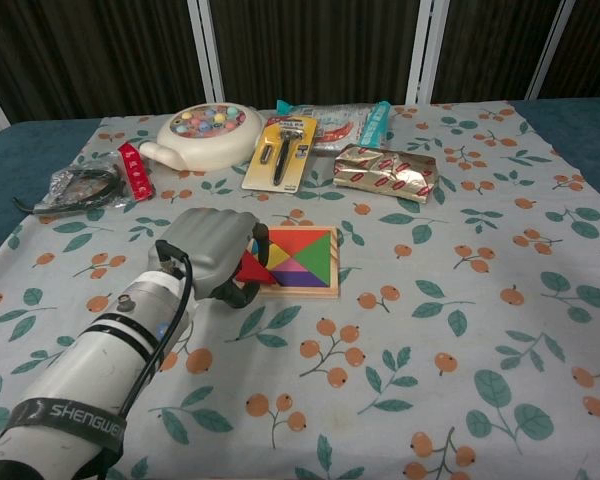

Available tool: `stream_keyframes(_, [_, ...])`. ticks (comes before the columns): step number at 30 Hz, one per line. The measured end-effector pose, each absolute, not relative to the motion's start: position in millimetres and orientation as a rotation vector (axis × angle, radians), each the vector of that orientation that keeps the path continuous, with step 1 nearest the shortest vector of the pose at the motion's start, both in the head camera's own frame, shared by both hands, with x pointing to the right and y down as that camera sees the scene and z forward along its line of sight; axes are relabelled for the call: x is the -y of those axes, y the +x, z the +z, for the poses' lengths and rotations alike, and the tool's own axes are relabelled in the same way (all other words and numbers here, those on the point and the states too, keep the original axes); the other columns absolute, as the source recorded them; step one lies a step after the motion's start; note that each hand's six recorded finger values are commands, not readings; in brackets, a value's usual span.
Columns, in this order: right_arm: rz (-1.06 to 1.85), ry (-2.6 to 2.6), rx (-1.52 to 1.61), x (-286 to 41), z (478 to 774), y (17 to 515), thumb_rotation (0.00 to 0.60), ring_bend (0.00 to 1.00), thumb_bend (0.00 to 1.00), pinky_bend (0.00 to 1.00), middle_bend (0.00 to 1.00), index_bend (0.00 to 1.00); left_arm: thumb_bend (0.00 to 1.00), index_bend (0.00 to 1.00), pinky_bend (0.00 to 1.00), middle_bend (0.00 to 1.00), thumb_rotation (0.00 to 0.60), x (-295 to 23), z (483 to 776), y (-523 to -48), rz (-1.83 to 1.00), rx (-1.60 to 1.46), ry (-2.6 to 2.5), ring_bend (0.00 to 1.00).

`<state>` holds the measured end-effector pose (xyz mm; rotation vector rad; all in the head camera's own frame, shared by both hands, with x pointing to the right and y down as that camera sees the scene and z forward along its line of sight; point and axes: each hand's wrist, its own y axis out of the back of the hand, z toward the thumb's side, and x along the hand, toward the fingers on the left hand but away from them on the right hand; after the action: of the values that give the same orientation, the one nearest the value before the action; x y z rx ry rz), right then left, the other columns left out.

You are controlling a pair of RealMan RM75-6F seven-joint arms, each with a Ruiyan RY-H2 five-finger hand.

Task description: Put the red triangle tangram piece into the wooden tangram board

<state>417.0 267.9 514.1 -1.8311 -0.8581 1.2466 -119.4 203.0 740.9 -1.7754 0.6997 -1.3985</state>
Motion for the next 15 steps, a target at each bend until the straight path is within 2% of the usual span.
stream_keyframes(15, [1.249, -1.831, 0.852, -268.2, 515.1, 415.9, 0.6, 0.0, 0.15, 0.0, 0.0, 0.0, 0.41, 0.56, 1.0, 1.0, 0.6, -203.3, 739.3, -118.8, -1.399, -0.691, -1.774, 1.0])
